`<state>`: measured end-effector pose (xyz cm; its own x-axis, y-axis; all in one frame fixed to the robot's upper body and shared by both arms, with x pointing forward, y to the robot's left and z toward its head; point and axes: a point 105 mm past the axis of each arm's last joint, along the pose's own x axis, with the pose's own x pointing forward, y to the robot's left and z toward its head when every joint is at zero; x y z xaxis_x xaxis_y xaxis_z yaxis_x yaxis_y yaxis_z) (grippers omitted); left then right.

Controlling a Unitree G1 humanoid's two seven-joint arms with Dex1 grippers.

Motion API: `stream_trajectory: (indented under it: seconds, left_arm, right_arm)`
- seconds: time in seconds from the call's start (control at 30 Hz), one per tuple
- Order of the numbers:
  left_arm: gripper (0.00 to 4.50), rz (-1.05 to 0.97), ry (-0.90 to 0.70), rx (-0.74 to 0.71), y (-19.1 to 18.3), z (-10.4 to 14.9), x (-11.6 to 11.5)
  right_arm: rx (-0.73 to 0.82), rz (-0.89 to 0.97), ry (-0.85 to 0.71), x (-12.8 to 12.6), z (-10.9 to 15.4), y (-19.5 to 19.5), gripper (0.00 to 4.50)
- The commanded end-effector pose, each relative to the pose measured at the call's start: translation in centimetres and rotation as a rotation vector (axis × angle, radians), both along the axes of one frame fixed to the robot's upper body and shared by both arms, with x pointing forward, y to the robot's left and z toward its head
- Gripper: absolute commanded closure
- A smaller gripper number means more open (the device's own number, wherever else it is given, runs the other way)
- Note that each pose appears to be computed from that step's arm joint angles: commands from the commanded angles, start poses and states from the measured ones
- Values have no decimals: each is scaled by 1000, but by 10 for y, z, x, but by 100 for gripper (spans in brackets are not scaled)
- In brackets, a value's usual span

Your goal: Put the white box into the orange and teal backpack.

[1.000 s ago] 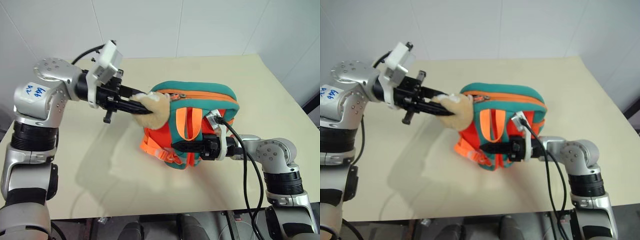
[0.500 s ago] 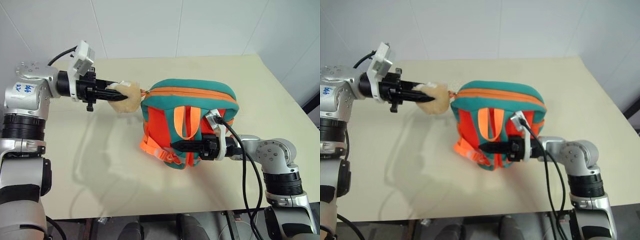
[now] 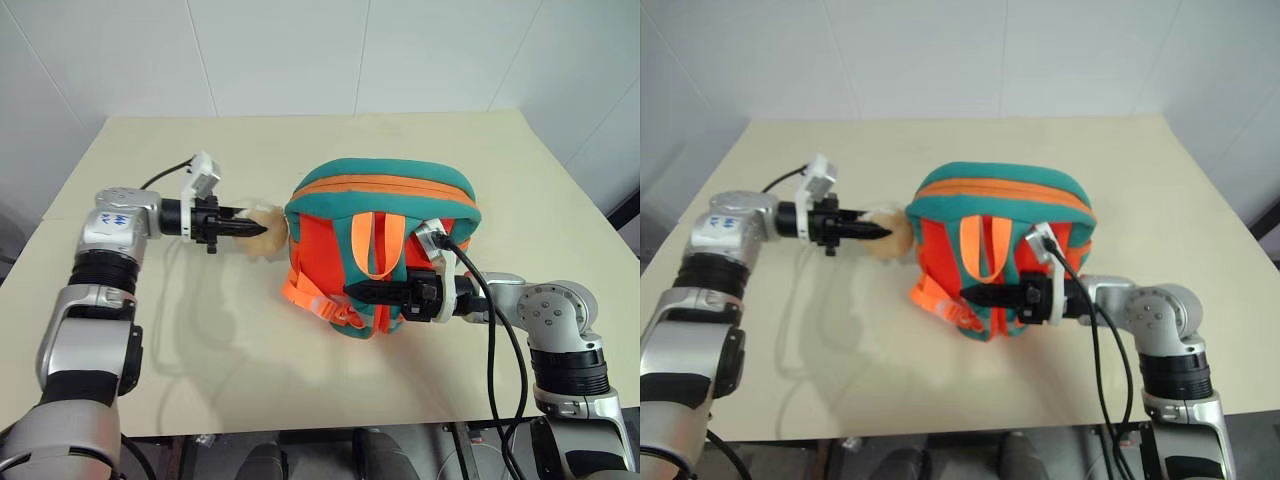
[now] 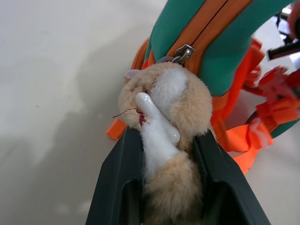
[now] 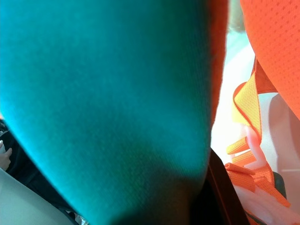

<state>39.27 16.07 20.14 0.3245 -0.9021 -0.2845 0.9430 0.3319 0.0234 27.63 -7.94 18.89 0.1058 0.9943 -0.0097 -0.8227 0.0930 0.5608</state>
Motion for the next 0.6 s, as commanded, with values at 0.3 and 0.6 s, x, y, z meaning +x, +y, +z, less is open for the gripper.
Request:
stream_trajectory:
  seconds: [0.3, 0.6]
  left_arm:
    - [358, -121, -55, 43, -18, -27, -19]
    - [146, -144, -252, 158, 10, 6, -61]
  right_arm:
    - [2, 13, -51, -6, 11, 0, 397]
    - [-124, -34, -309, -7, 32, -16, 167]
